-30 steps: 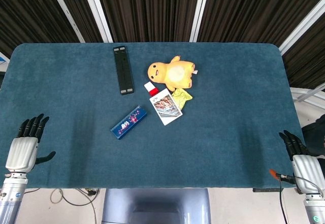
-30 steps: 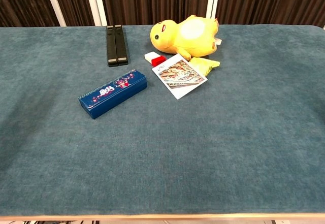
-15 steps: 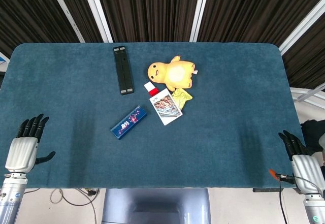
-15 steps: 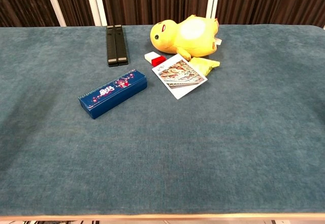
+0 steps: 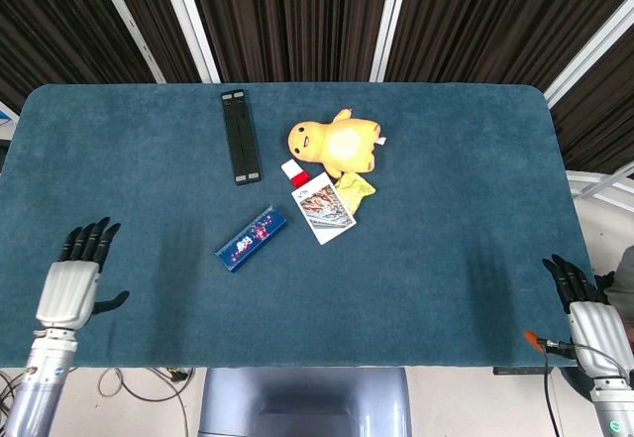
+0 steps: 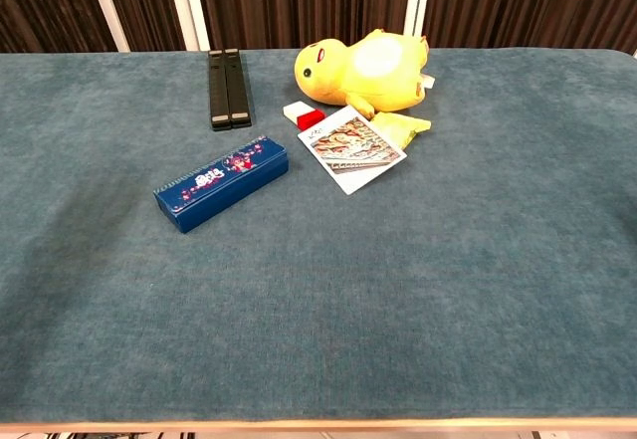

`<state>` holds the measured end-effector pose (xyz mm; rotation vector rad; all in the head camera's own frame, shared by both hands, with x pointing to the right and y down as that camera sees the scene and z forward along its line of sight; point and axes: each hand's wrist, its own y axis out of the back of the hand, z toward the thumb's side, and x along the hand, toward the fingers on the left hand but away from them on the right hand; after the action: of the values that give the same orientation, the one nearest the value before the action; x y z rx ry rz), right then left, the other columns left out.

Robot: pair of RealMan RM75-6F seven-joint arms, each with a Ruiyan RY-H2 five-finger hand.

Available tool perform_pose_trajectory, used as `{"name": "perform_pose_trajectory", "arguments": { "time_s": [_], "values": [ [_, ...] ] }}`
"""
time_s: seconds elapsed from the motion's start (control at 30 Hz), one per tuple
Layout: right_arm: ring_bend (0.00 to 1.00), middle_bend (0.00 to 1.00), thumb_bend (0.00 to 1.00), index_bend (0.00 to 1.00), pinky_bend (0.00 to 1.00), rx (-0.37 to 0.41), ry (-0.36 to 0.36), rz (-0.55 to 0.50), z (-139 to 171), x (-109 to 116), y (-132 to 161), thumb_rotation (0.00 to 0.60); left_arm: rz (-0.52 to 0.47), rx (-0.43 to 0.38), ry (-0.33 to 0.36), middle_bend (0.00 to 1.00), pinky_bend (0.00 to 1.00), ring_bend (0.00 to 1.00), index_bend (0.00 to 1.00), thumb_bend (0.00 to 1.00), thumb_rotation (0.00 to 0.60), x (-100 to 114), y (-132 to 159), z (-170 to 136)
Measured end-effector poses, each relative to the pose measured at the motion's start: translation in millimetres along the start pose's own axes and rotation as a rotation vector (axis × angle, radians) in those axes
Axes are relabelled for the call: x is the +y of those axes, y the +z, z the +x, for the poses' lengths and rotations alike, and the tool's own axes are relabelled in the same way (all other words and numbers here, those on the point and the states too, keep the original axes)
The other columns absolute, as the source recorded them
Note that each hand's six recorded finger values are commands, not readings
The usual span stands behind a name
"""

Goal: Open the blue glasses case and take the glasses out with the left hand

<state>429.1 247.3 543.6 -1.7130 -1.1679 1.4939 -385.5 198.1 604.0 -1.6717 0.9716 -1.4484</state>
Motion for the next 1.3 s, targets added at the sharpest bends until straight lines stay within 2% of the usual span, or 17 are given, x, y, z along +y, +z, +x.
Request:
{"name": "perform_pose_trajectory", "arguments": {
  "time_s": [0.23,0.5,0.7,1.0,1.3],
  "values": [
    [0.00,0.00,0.12,0.00,0.20,-0.006,0.004,-0.009,-0.5,0.0,-0.7,0.600,-0.035,-0.045,-0.033,0.00,0.05,0.00,0.00,0.14,0.600,-17.2,43.9,25.4],
    [0.00,0.00,0.12,0.00,0.20,-0.016,0.010,-0.021,-2.2,-0.3,-2.9,0.600,-0.035,-0.132,-0.054,0.00,0.05,0.00,0.00,0.16,0.600,-40.2,113.9,56.8],
    [0.00,0.00,0.12,0.00,0.20,-0.025,0.016,-0.031,-2.9,-0.3,-3.8,0.600,-0.015,-0.173,-0.075,0.00,0.05,0.00,0.00,0.16,0.600,-56.5,152.6,71.8],
    [0.00,0.00,0.12,0.00,0.20,-0.030,0.019,-0.038,-2.6,-0.2,-4.0,0.600,0.013,-0.186,-0.106,0.00,0.05,0.00,0.00,0.17,0.600,-80.1,178.5,83.1],
    [0.00,0.00,0.12,0.00,0.20,-0.032,0.020,-0.040,-1.5,0.1,-3.9,0.600,0.037,-0.145,-0.106,0.00,0.05,0.00,0.00,0.17,0.600,-91.6,172.5,97.3]
  ]
}}
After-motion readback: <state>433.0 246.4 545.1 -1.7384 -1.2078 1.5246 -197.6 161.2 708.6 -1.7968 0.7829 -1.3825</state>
